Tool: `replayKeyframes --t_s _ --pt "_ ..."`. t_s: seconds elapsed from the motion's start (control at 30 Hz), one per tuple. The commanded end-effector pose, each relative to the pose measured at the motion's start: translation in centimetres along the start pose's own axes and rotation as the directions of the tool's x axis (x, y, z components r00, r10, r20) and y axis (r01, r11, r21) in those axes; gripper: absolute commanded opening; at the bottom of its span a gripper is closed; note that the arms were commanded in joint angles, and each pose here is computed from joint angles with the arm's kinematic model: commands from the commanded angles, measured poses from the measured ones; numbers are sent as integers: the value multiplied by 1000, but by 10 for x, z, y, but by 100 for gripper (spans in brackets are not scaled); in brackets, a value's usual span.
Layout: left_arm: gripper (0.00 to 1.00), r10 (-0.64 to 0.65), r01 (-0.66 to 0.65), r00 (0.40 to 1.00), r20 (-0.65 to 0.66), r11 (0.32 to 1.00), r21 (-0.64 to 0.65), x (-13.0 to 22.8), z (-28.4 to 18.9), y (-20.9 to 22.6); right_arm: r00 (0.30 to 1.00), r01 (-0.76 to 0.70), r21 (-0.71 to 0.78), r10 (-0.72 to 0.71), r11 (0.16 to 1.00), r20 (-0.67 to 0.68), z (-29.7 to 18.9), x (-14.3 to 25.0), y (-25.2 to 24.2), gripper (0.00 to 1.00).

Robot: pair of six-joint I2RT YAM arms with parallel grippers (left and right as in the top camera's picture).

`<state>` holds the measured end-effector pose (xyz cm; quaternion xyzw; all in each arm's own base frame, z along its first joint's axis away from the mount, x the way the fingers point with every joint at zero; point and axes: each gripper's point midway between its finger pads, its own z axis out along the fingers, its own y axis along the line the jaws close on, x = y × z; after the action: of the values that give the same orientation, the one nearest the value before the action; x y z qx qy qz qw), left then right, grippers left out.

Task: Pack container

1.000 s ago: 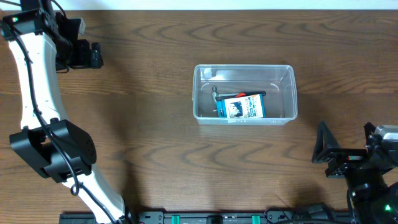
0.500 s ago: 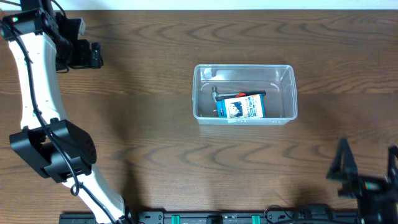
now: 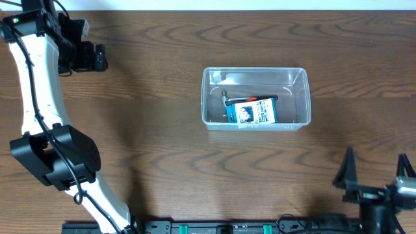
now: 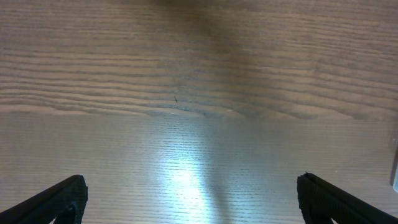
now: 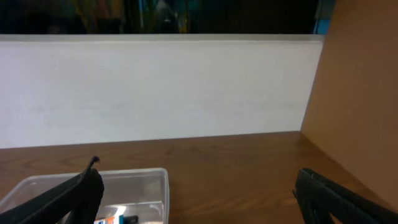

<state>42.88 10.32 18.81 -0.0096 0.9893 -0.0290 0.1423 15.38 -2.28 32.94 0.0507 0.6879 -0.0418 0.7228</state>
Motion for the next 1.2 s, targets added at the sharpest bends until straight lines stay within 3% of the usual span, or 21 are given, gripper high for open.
replayKeyframes --t_s 0.0,0.7,0.9,1.07,1.17 --pt "98 -8 8 1000 -18 1000 13 3 6 0 1000 25 -12 -25 1000 1 10 11 3 99" --pt "98 -8 8 1000 -18 1000 13 3 6 0 997 17 -38 -14 999 78 83 129 17 99" --pt "98 -8 8 1000 -18 1000 13 3 6 0 999 22 -50 -20 998 36 83 138 19 99" --pt "98 -8 8 1000 -18 1000 13 3 6 0 992 35 -56 -42 998 -122 81 177 19 99" --pt "98 -8 8 1000 -18 1000 13 3 6 0 992 34 -64 -41 997 -115 81 176 20 99"
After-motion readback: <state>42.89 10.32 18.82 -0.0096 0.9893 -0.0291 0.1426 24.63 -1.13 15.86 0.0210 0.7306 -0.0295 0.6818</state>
